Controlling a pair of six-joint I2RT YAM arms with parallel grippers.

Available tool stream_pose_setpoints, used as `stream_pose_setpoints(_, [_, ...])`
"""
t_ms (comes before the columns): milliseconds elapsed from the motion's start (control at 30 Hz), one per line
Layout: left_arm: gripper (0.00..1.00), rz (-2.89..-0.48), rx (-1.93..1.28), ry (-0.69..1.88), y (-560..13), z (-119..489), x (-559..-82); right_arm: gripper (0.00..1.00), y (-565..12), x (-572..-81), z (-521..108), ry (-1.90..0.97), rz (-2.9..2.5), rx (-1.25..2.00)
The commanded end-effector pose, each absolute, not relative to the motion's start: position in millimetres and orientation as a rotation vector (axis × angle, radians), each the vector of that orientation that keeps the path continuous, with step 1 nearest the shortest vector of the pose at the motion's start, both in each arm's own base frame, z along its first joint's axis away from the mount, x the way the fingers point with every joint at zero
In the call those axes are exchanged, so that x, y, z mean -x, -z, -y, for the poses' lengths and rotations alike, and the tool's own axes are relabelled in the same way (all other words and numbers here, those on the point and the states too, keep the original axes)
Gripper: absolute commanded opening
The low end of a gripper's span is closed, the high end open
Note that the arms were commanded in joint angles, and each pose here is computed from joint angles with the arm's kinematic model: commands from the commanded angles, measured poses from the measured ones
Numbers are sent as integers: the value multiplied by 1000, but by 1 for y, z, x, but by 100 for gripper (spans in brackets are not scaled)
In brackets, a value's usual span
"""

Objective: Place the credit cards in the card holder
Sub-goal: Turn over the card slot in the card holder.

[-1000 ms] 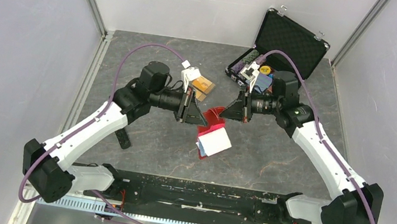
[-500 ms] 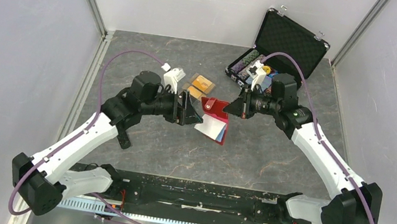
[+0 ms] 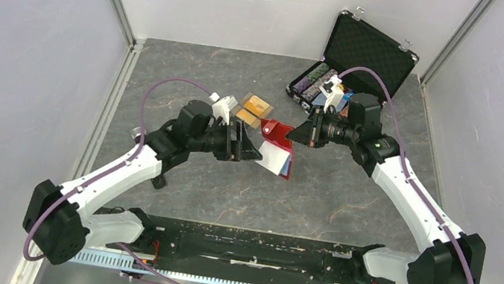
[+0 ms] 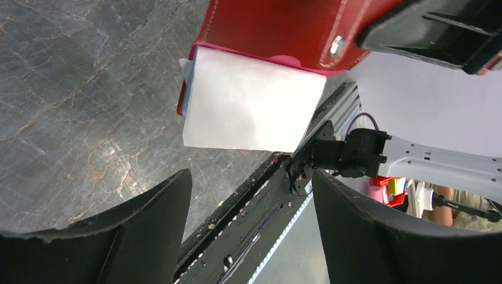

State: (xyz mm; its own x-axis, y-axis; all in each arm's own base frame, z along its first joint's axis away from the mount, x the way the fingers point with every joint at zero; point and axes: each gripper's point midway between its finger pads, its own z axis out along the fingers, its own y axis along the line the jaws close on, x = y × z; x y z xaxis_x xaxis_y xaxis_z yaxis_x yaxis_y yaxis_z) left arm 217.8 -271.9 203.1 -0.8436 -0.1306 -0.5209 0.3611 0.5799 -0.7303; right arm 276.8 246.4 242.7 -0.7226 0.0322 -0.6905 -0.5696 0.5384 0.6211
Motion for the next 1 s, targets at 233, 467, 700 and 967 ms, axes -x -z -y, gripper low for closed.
stream_pose_setpoints(233, [82,-2212,-158,1340,-198,301,-244,0,-272,-271,-251,-1279,-2028,440])
stream_pose_setpoints(467, [77,-2213,-178,1406,-193,312,-246,0,-273,-270,-252,-1293,-2027,437])
stream_pose_setpoints(700, [64,-2113,-226,1546,-211,320,-236,0,-267,-270,-251,-1301,-2044,429])
stream_pose_setpoints(967, [66,-2018,-212,1584,-228,316,-232,0,-259,-268,-250,-1321,-2070,420])
